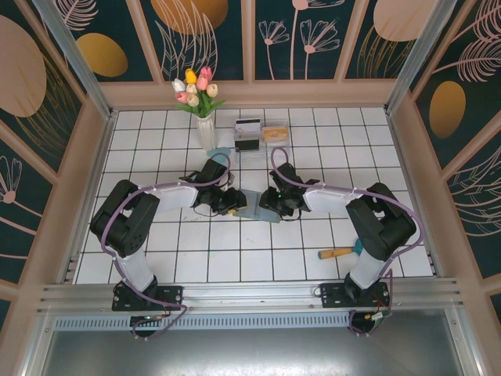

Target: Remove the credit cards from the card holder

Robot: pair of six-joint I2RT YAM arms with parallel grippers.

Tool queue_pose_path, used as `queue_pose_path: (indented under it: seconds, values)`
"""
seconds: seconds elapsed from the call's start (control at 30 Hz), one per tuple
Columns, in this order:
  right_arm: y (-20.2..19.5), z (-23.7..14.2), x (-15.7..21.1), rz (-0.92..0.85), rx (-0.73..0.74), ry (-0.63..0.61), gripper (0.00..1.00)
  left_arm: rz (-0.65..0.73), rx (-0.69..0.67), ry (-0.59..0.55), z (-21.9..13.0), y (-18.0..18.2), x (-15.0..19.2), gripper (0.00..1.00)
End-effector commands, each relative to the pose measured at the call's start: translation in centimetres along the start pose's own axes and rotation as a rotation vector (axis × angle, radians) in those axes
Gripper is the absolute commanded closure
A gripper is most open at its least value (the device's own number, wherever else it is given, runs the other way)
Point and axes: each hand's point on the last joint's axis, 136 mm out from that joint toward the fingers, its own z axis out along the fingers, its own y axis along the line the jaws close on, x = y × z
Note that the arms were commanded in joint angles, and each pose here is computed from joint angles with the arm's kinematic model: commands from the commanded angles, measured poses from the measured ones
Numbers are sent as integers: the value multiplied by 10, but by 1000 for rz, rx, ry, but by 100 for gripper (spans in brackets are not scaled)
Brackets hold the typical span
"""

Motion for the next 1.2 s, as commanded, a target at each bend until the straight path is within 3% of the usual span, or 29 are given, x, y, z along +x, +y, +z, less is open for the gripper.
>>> queue_pose_path:
  seconds: [0.0,0.37,0.63,0.93,1.17]
  values:
    - [-27,12,12,13,91,50,61,36,-18,-28,-7,-8,-6,61]
    - [-24,13,13,12,77,61,61,51,17,-39,-17,-21,-8,63]
    - [-8,7,10,9,0,60,61,59,172,0,-21,-49,-1,70]
    - [31,-26,-5,0,-241,16,64,62,327,30,-26,-72,6,77]
    - [43,-40,-5,21,-421,20,62,56,311,46,-15,-62,8,84]
